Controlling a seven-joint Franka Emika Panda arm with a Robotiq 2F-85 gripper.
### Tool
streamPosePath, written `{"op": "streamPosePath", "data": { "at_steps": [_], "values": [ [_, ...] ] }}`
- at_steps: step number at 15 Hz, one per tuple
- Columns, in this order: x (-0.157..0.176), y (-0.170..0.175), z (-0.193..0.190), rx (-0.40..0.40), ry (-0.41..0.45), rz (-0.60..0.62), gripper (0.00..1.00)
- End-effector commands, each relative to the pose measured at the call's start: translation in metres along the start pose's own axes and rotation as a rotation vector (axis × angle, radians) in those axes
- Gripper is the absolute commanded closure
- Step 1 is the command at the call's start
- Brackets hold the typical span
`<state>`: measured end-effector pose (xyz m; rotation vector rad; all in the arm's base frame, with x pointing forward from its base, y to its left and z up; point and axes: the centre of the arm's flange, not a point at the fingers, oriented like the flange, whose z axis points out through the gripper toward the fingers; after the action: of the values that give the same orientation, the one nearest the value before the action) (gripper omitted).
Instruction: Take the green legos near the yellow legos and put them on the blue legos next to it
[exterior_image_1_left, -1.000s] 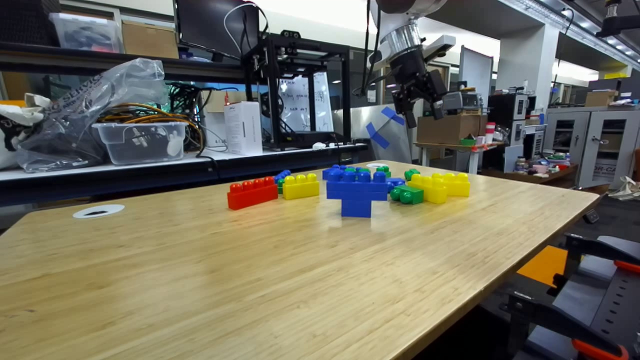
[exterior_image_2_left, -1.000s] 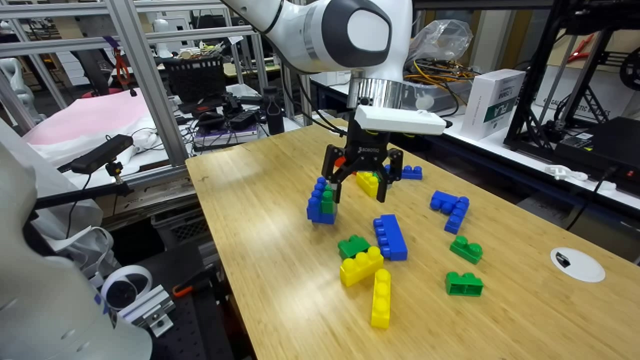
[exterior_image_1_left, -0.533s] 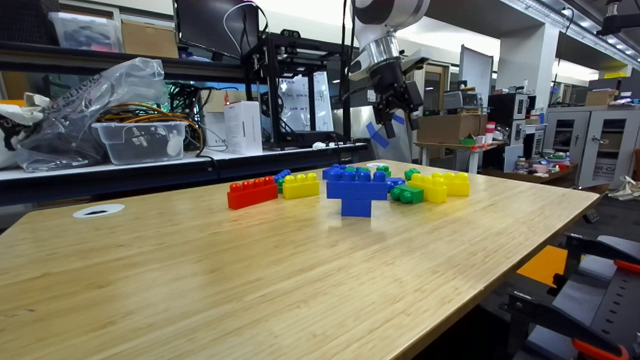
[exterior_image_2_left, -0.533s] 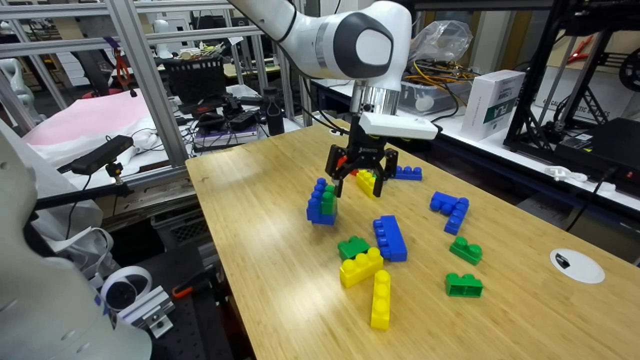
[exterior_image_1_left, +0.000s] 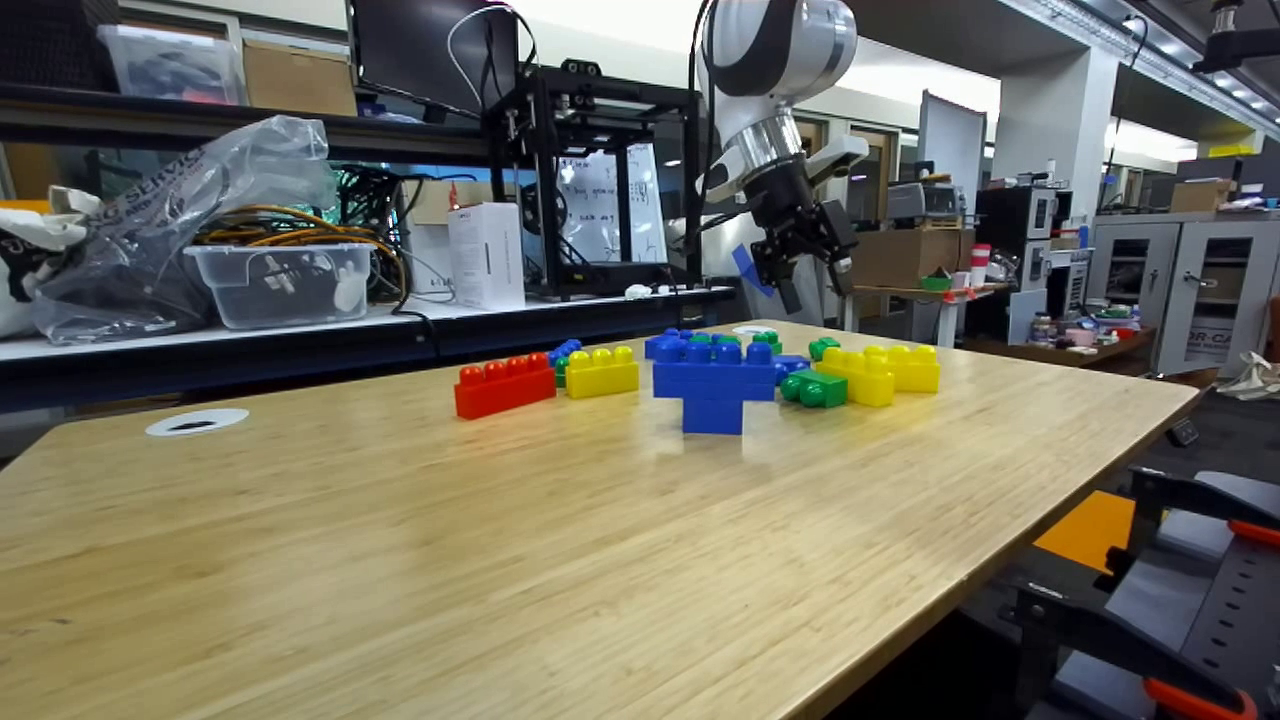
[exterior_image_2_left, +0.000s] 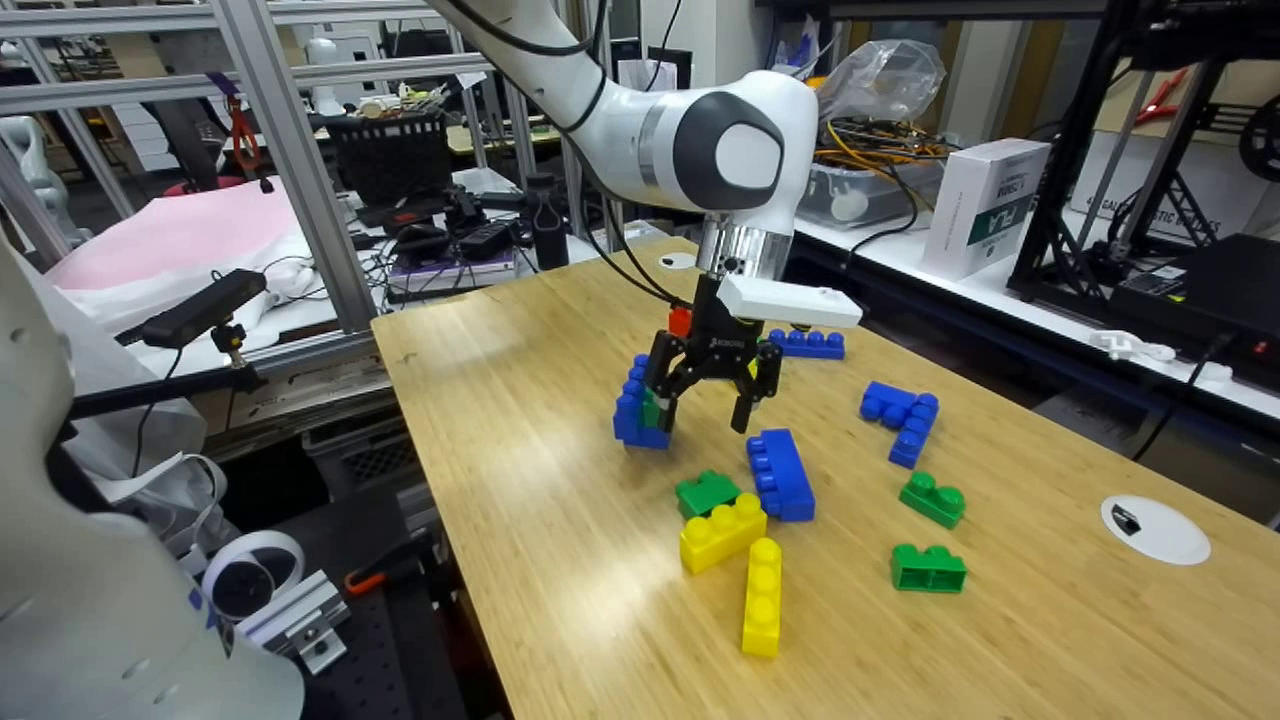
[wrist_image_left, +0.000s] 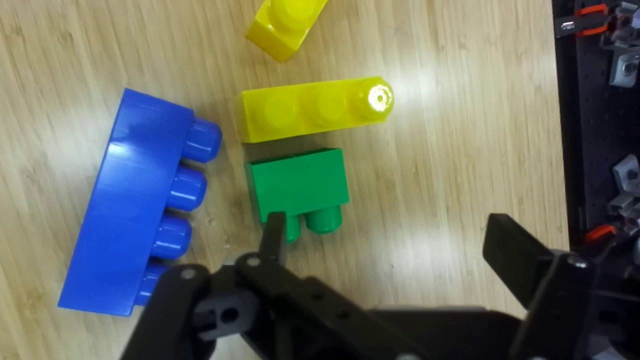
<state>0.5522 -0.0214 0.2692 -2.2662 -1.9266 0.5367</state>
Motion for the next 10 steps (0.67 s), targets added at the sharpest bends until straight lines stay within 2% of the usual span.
{"op": "streamPosePath", "data": {
  "at_steps": [1,6,10],
  "values": [
    [0.004,-0.006,0.016,-0.061,-0.031,-0.051,0.00],
    [0.016,-0.006,0.036,-0.166,0.013,-0.041,0.00],
    [0.017,-0.012,0.052,-0.204,0.036,-0.038,0.00]
  ]
}}
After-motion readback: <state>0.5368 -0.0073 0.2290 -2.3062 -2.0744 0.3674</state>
